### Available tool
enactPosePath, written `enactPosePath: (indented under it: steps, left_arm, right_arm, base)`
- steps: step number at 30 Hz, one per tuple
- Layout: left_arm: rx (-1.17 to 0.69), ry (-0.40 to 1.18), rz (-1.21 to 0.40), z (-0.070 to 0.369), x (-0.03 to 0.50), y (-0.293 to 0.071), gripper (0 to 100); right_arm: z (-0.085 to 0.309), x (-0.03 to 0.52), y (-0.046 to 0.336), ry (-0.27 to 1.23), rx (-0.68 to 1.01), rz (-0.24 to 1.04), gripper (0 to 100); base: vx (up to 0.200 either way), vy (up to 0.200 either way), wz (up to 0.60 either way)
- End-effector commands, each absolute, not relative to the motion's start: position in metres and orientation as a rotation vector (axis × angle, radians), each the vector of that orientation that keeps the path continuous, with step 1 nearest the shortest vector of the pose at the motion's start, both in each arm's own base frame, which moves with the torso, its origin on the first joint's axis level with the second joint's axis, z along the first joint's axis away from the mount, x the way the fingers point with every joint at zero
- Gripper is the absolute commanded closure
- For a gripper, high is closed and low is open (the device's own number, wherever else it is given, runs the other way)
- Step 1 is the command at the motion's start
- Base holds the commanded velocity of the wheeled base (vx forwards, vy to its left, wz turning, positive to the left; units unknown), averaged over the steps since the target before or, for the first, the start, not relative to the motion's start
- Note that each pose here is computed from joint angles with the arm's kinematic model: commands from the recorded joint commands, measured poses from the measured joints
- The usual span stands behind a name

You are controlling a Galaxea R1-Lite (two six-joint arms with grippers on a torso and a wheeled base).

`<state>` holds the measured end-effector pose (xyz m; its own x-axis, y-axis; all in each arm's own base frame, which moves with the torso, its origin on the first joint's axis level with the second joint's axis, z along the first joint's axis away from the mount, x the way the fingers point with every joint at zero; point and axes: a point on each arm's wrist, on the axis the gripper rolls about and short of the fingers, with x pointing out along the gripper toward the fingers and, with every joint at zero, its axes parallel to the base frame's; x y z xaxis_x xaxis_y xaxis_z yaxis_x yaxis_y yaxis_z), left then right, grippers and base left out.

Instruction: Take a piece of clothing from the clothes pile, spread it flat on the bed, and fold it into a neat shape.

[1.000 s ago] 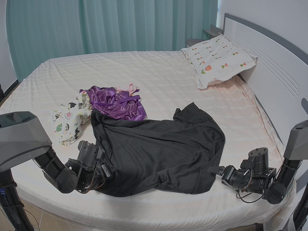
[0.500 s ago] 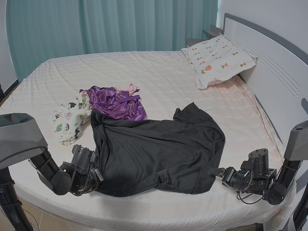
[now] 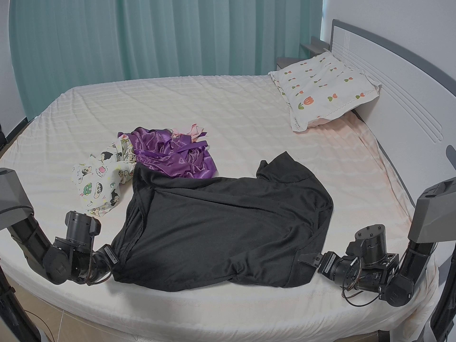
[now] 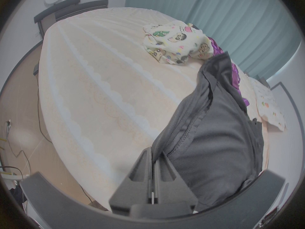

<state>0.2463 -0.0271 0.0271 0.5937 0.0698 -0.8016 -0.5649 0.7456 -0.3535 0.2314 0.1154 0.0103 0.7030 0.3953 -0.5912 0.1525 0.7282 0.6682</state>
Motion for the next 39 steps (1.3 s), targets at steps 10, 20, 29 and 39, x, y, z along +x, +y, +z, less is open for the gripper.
enactPosePath:
  steps: [10, 20, 29, 39]
  left_arm:
    - [-0.683, 0.812, 0.427, 0.042, 0.235, 0.003, 100]
    - [-0.682, 0.827, 0.427, 0.038, 0.235, 0.003, 100]
    - [-0.68, 0.848, 0.414, 0.038, 0.23, 0.001, 100]
    - [-0.678, 0.89, 0.368, 0.049, 0.217, -0.003, 100]
  right_arm:
    - [-0.011, 0.246, 0.137, 0.809, 0.628, 0.104, 100]
    - [0.005, 0.226, 0.112, 0.786, 0.573, 0.062, 100]
    - [0.015, 0.201, 0.079, 0.831, 0.597, 0.061, 100]
    - [0.024, 0.192, 0.067, 0.835, 0.658, 0.098, 0]
  base:
    - [0.0, 0.0, 0.0]
    - [0.0, 0.0, 0.0]
    - [0.0, 0.0, 0.0]
    - [0.0, 0.0, 0.0]
